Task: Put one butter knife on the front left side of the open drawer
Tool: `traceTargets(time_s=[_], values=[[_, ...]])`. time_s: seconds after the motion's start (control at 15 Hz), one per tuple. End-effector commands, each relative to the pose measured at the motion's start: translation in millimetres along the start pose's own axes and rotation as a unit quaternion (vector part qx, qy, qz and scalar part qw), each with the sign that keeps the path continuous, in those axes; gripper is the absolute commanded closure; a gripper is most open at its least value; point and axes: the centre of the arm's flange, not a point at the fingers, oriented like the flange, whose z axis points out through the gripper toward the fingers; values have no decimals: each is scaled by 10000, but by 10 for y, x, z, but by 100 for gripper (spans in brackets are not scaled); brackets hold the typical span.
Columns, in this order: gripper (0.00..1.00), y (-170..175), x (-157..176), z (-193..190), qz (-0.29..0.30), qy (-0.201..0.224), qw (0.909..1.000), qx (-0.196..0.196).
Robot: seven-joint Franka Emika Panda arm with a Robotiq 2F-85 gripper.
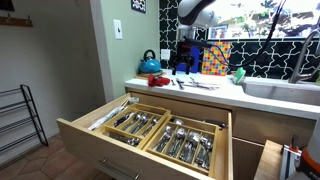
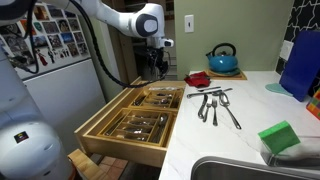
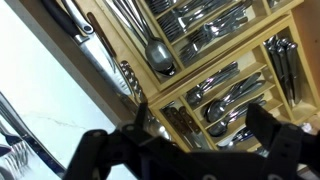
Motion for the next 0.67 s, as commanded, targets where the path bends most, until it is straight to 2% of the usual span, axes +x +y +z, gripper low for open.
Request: traceTargets(time_s=[0.0, 0.27, 0.33, 0.6], values=[[0, 278, 315, 188, 402, -75, 9991, -145], [0, 575, 472, 380, 750, -32, 9961, -474], [0, 512, 355, 321, 546, -86, 9980, -295], [0, 589, 430, 389, 664, -66, 9970, -403]])
